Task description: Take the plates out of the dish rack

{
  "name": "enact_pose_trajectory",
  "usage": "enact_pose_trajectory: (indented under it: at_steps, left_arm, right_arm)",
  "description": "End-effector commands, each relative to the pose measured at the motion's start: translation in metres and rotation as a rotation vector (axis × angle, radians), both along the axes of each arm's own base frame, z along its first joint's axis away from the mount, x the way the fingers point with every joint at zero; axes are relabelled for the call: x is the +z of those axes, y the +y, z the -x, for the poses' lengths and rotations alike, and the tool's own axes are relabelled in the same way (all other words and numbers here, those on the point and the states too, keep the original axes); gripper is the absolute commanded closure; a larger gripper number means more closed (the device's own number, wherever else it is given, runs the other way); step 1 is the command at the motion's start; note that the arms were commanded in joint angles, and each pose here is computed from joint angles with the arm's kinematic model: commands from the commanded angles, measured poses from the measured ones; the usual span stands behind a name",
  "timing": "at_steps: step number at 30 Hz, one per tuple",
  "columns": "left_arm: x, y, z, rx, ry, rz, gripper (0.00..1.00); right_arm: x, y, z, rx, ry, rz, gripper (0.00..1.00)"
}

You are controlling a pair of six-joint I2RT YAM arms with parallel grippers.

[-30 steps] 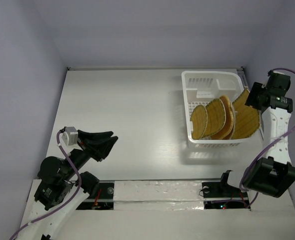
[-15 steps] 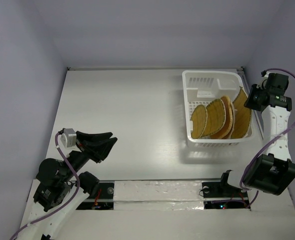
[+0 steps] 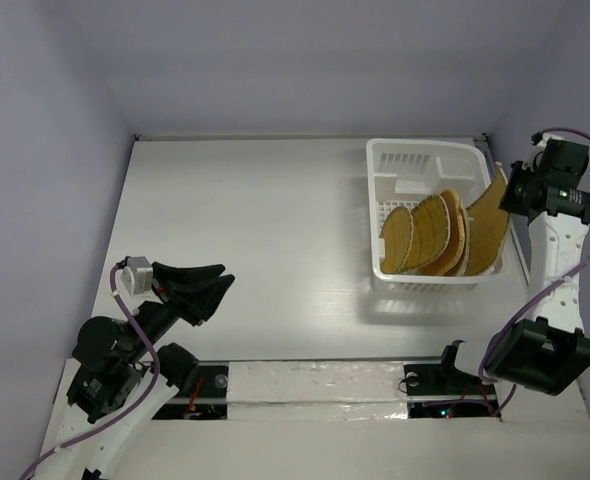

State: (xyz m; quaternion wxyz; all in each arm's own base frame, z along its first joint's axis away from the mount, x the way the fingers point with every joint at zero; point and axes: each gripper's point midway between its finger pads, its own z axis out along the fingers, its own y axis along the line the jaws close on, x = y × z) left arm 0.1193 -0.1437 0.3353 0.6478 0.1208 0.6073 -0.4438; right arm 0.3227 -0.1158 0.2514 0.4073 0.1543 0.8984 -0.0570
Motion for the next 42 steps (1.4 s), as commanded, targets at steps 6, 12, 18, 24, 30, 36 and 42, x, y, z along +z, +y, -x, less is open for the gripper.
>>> enact_pose_trajectory:
  at_steps: [6,12,18,24,30,36,42]
  left_arm:
    - [0.008,-0.002,-0.001,-0.006,-0.011,0.022,0.66]
    - [0.007,-0.002,-0.003,0.001,-0.006,0.018,0.66]
    - [0.006,-0.003,-0.004,-0.001,-0.003,0.015,0.66]
    - [0.005,-0.004,-0.006,0.002,0.005,0.012,0.66]
    - [0.002,-0.006,-0.009,0.001,0.018,0.001,0.65]
    - [-0.002,-0.006,-0.016,0.023,0.039,-0.009,0.65]
    - [-0.003,0.003,-0.023,0.086,0.055,0.0,0.65]
  right_arm:
    - [0.117,-0.016,-0.002,-0.052,-0.265,0.173,1.0]
    - [0.169,-0.013,0.007,-0.09,-0.401,0.186,1.0]
    - [0.234,-0.01,0.031,-0.146,-0.577,0.226,1.0]
    - [0.307,0.031,0.045,-0.043,-0.863,0.104,1.0]
    - [0.349,0.095,0.043,0.176,-1.044,-0.15,1.0]
    - [0.348,0.177,0.031,0.415,-1.091,-0.464,1.0]
    - [0.297,0.264,-0.008,0.513,-1.015,-0.725,1.0]
